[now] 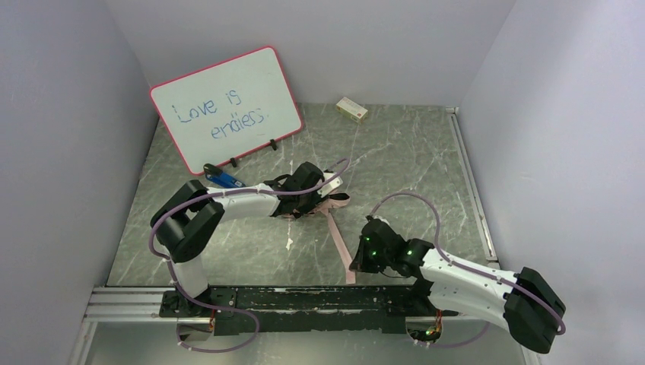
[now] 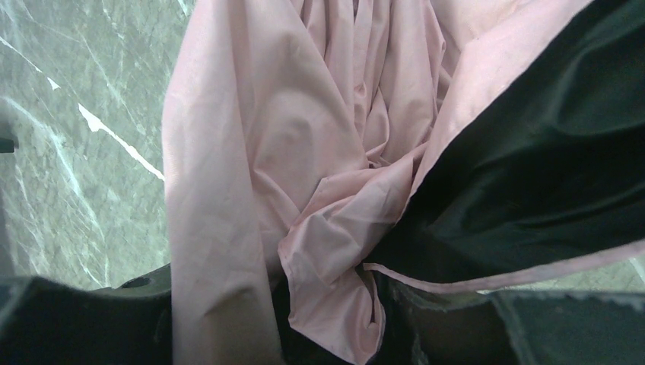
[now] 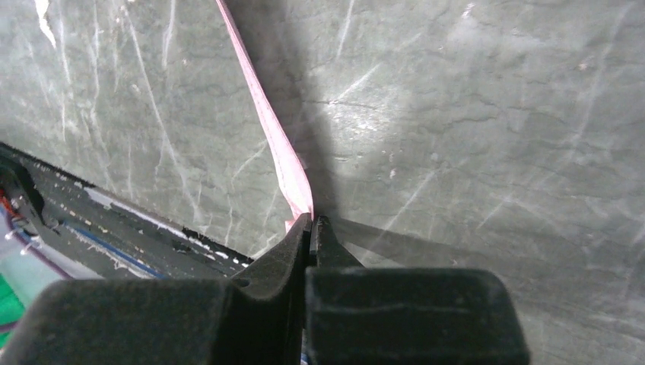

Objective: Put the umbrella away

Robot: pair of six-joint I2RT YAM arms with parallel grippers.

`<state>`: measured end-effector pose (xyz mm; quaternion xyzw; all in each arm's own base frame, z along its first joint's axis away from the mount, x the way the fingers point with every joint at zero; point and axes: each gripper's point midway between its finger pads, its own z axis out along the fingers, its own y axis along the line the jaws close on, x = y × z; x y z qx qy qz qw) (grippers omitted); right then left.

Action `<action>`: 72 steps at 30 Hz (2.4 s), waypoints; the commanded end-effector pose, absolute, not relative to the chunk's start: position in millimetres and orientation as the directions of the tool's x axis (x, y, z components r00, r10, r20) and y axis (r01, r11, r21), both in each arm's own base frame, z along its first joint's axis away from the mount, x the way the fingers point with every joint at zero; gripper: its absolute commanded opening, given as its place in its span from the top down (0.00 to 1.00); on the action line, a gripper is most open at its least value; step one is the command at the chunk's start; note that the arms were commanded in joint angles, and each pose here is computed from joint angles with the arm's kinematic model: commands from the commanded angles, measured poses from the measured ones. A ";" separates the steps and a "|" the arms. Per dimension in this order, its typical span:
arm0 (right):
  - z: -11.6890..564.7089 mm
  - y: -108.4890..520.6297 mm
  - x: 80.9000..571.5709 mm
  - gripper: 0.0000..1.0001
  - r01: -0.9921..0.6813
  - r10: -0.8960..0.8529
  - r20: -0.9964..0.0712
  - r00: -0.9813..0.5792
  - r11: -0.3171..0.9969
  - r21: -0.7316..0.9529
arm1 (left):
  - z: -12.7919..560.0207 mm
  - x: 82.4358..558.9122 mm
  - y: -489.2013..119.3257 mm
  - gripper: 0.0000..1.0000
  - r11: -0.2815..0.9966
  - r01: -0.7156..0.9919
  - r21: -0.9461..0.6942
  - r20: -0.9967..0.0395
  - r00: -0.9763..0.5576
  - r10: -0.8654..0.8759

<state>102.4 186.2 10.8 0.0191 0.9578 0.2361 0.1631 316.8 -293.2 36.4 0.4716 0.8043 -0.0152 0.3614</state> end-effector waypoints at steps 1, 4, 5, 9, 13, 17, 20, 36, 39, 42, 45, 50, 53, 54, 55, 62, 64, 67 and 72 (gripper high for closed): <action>12.3 201.6 85.0 1.00 -0.132 0.033 -0.276 -0.961 0.819 0.559 | 42.1 326.2 -300.2 0.95 0.558 0.755 0.344 -0.611 -0.271 0.744; 36.4 227.5 80.3 1.00 -0.193 0.027 -0.290 -0.957 0.690 0.698 | 42.1 326.6 -300.6 0.95 0.560 0.754 0.343 -0.613 -0.273 0.742; 44.3 233.8 79.5 1.00 -0.208 0.026 -0.296 -0.955 0.653 0.728 | 42.6 326.7 -301.1 0.95 0.562 0.753 0.342 -0.616 -0.272 0.740; 79.0 254.1 74.8 1.00 -0.284 0.008 -0.333 -0.943 0.503 0.816 | 42.3 327.2 -301.7 0.95 0.562 0.754 0.341 -0.613 -0.275 0.740; 98.8 268.2 69.8 1.00 -0.309 -0.006 -0.338 -0.941 0.419 0.854 | 47.3 326.9 -305.1 0.95 0.559 0.758 0.335 -0.626 -0.264 0.734; 54.3 243.7 75.5 1.00 -0.200 0.035 -0.289 -0.957 0.642 0.740 | 47.5 327.5 -305.1 0.95 0.548 0.760 0.350 -0.622 -0.248 0.743; 28.3 222.2 75.7 1.00 -0.115 0.074 -0.252 -0.965 0.745 0.658 | 45.1 324.8 -307.9 0.95 0.526 0.764 0.375 -0.612 -0.222 0.759; 32.2 176.1 98.7 0.71 -0.069 0.105 -0.371 -0.923 0.902 0.425 | 31.5 301.5 -320.3 0.95 0.444 0.781 0.440 -0.589 -0.123 0.799; 49.3 171.2 111.7 0.66 -0.057 0.141 -0.433 -0.890 0.909 0.412 | 29.8 298.4 -321.8 0.95 0.437 0.776 0.455 -0.584 -0.111 0.804; 65.8 176.7 120.9 0.66 -0.052 0.205 -0.474 -0.856 0.879 0.474 | 25.0 295.0 -323.3 0.95 0.425 0.776 0.466 -0.569 -0.105 0.815; 81.2 192.1 128.1 0.74 -0.088 0.269 -0.500 -0.823 0.809 0.581 | 21.8 291.7 -325.0 0.95 0.421 0.779 0.465 -0.568 -0.102 0.817; 105.7 191.3 154.4 0.92 -0.046 0.452 -0.541 -0.709 0.736 0.675 | 18.9 285.4 -326.9 0.95 0.409 0.778 0.476 -0.564 -0.086 0.821; 120.8 171.5 174.0 0.83 0.027 0.513 -0.601 -0.613 0.773 0.633 | 15.2 280.7 -325.8 0.95 0.387 0.770 0.508 -0.540 -0.066 0.839; 126.5 164.5 179.8 0.78 0.049 0.513 -0.627 -0.586 0.795 0.605 | 12.9 279.0 -325.0 0.95 0.379 0.767 0.518 -0.528 -0.062 0.847; 133.3 157.8 185.2 0.77 0.061 0.499 -0.662 -0.560 0.821 0.567 | 11.1 277.3 -324.7 0.95 0.373 0.763 0.529 -0.518 -0.058 0.853; 182.4 119.7 215.9 0.67 0.152 0.359 -0.838 -0.411 0.933 0.326 | 5.8 269.6 -321.8 0.95 0.364 0.714 0.598 -0.482 -0.044 0.875; 193.1 113.8 222.9 0.64 0.173 0.336 -0.859 -0.387 0.941 0.290 | 3.5 266.4 -322.6 0.95 0.347 0.712 0.610 -0.467 -0.031 0.884; 201.7 99.5 235.7 0.58 0.211 0.312 -0.879 -0.360 0.945 0.249 | 1.6 263.8 -322.5 0.95 0.323 0.703 0.634 -0.447 -0.008 0.894; 208.6 72.4 280.0 0.53 0.211 0.359 -0.867 -0.346 0.930 0.301 | -2.7 260.1 -322.4 0.95 0.271 0.690 0.671 -0.407 0.038 0.913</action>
